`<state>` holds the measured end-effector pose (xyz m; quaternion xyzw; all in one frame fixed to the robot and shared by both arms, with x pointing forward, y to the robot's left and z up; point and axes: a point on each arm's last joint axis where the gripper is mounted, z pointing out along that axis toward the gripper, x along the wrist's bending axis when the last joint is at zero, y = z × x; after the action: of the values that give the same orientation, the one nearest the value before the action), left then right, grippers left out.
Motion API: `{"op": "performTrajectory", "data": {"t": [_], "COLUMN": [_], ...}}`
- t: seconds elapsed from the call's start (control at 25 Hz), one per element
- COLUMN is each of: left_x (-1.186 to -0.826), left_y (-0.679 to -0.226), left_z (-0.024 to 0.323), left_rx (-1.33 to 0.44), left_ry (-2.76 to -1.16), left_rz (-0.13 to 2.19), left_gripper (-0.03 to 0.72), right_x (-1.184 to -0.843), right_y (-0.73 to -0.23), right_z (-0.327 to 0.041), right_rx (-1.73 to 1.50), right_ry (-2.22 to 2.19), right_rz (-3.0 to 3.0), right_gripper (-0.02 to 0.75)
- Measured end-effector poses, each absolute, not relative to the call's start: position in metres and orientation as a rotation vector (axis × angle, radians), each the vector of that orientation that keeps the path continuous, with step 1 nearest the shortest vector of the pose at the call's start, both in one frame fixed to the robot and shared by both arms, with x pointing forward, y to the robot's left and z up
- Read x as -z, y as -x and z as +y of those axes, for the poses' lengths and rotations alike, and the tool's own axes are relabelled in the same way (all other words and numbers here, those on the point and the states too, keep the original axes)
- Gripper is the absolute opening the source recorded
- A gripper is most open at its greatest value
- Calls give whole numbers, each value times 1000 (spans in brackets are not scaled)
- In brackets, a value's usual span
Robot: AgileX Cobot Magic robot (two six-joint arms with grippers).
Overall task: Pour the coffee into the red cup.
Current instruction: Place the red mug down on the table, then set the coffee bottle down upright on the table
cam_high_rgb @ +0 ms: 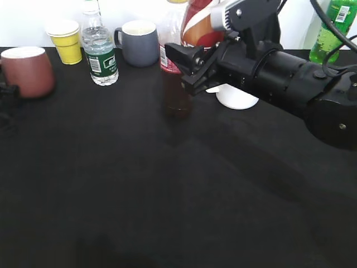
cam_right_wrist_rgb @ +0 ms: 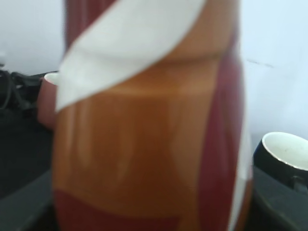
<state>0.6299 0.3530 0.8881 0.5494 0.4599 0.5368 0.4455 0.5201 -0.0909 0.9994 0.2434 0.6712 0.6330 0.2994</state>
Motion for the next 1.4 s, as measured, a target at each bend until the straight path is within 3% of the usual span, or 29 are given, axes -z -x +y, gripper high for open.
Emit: {"op": "performTrajectory", "data": {"t": [0.32, 0.56, 0.92, 1.2, 1.4], "left_x": [-877, -866, -890, -922, -925], "left_y": [-647, -628, -571, -511, -494], "left_z": [356, 353, 342, 265, 217], "left_rx": [-1347, -1310, -1257, -1078, -945], "left_ry": [-1323, -1337, -1393, -1499, -1542], "left_rz": [1107, 1162, 1199, 968, 833], "left_gripper": [69, 268, 279, 279, 279], "right_x": [-998, -998, -998, -997, -990], "right_y": [-520, -520, -520, -523, -546], "right_z": [-91, -91, -91, -95, -133], "right_rx": [-1669, -1669, -1668, -1647, -1389], "right_ry": [-652, -651, -653, -738, -1010], "right_rz": [1793, 1793, 1793, 1781, 1676], "right_gripper": [528, 528, 528, 528, 528]}}
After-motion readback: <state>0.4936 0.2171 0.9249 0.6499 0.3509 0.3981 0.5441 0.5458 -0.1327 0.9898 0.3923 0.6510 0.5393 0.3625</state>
